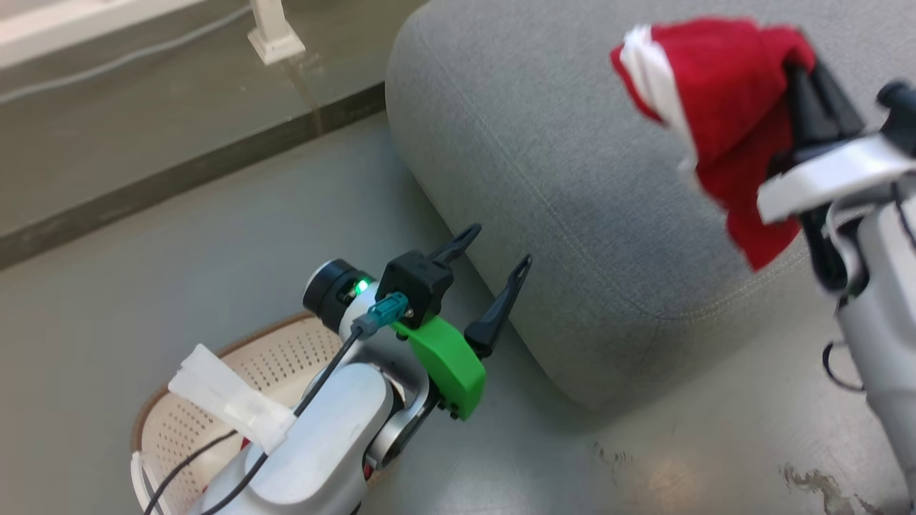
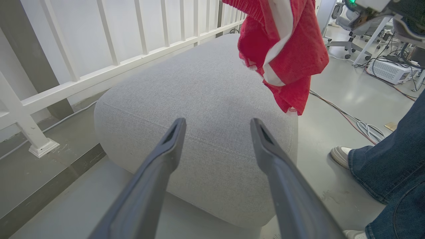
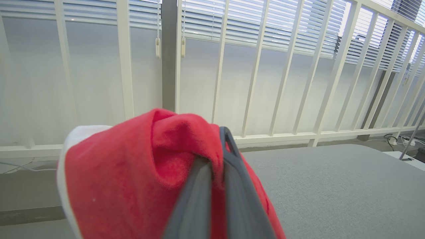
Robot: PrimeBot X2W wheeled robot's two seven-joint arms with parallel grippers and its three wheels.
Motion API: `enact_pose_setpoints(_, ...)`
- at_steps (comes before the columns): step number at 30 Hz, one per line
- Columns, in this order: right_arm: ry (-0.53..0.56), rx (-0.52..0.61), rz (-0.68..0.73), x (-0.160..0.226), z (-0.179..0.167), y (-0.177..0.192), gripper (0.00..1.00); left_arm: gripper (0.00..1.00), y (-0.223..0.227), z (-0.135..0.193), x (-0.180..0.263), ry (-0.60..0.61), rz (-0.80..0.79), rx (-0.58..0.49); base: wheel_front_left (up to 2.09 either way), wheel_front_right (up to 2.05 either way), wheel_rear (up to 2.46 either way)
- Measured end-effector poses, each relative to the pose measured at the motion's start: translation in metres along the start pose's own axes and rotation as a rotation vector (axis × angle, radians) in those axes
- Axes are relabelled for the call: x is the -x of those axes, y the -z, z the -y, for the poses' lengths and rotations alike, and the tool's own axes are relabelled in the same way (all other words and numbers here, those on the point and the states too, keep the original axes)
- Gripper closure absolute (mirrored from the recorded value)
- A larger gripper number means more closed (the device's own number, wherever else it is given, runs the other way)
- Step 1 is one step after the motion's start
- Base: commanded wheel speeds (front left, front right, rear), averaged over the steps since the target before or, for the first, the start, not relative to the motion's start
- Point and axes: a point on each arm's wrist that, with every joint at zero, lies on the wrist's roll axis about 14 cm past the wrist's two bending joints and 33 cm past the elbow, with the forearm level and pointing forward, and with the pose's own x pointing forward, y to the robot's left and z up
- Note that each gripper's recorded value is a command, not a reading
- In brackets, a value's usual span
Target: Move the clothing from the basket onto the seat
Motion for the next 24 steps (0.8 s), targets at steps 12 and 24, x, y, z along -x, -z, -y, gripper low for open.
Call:
enact_pose_setpoints(12, 0.036, 0.051, 0.106, -0.085, 0.014, -0.05, 1.0, 0.0, 0.003, -0.035, 0.0, -0.04, -0.007, 0.027, 0.0, 0.0, 0.0)
enact_pose_setpoints(24, 0.13, 0.073, 0.112, -0.168, 0.026, -0.05, 1.0, 0.0, 0.007, -0.094, 0.009, -0.124, 0.0, 0.02, 0.0, 0.0, 0.0)
